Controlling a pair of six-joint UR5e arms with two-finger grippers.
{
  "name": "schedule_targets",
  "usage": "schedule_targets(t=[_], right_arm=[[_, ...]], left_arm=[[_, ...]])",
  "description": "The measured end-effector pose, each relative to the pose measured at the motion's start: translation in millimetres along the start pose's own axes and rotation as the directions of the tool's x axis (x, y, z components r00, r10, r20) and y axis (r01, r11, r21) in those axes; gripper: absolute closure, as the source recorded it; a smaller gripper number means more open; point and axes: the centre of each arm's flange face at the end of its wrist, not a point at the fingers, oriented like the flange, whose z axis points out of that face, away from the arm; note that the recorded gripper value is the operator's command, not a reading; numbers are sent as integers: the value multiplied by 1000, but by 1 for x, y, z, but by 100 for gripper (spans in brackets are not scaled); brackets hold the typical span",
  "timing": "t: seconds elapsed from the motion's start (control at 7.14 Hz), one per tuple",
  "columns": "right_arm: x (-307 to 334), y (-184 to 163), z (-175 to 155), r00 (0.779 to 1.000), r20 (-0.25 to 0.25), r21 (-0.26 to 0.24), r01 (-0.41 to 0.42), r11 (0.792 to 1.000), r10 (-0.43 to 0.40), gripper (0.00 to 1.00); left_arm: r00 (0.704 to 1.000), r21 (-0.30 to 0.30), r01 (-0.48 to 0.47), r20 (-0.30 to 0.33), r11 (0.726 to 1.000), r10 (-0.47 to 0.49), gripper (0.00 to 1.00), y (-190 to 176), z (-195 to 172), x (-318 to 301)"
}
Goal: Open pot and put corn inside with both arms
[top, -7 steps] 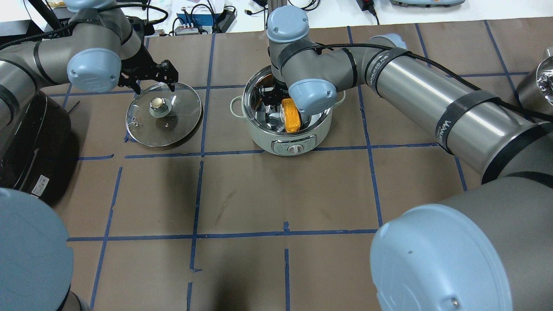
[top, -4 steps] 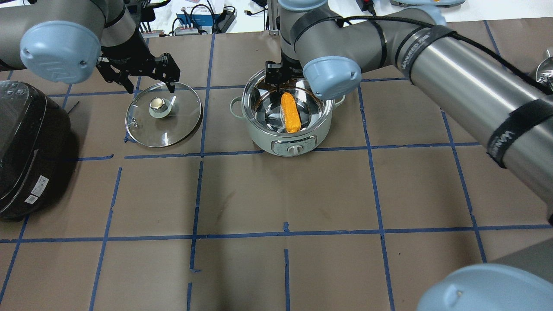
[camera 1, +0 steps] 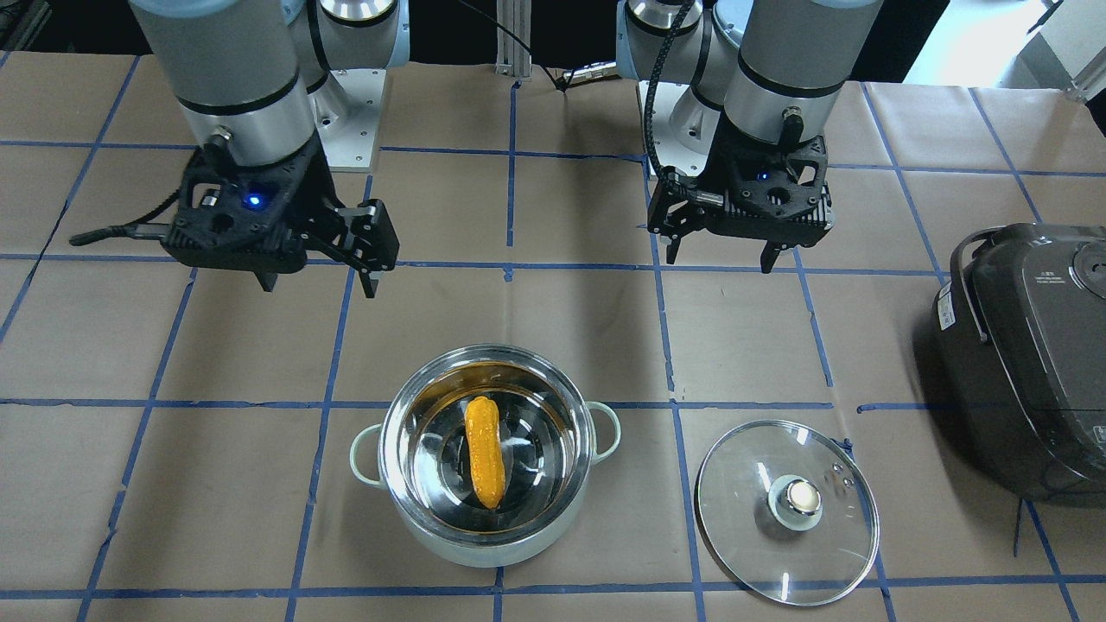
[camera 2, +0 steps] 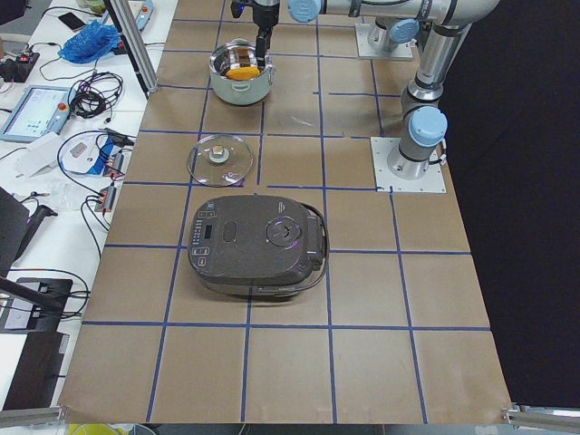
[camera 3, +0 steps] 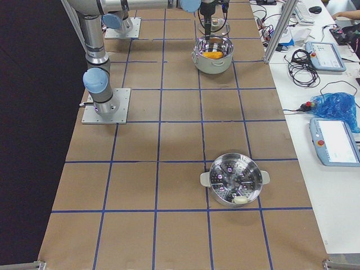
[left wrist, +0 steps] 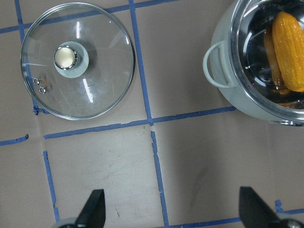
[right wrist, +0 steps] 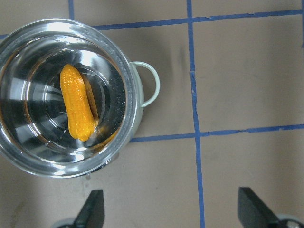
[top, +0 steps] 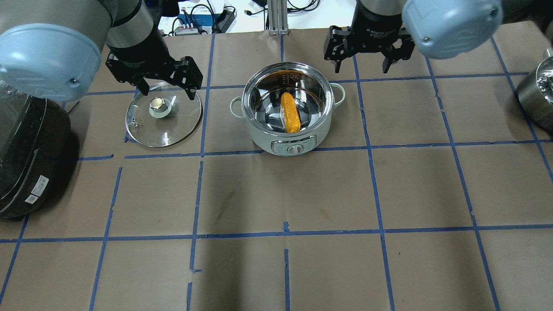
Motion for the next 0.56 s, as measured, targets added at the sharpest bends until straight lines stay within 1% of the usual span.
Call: schedule_targets(t=[0.14, 0.28, 0.42, 0.56], right_arm=[[25, 7, -12, 999, 14, -39, -34, 999, 35, 0], [42, 14, -23, 998, 20, -65, -61, 996, 63, 0], [48, 19, -30, 997, 20, -67, -71, 995, 73, 0], [48, 21, -35, 998, 21, -59, -63, 996, 64, 0]], left_arm=[[1000, 10, 0, 1, 1000, 0, 0, 6, -7, 0], [1000, 19, 5, 3, 1000, -5, 0, 9, -13, -3], [1000, 22, 12, 4, 1000, -12, 0, 10, -15, -6], [1000, 22, 16, 7, 1000, -16, 0, 10, -15, -8]])
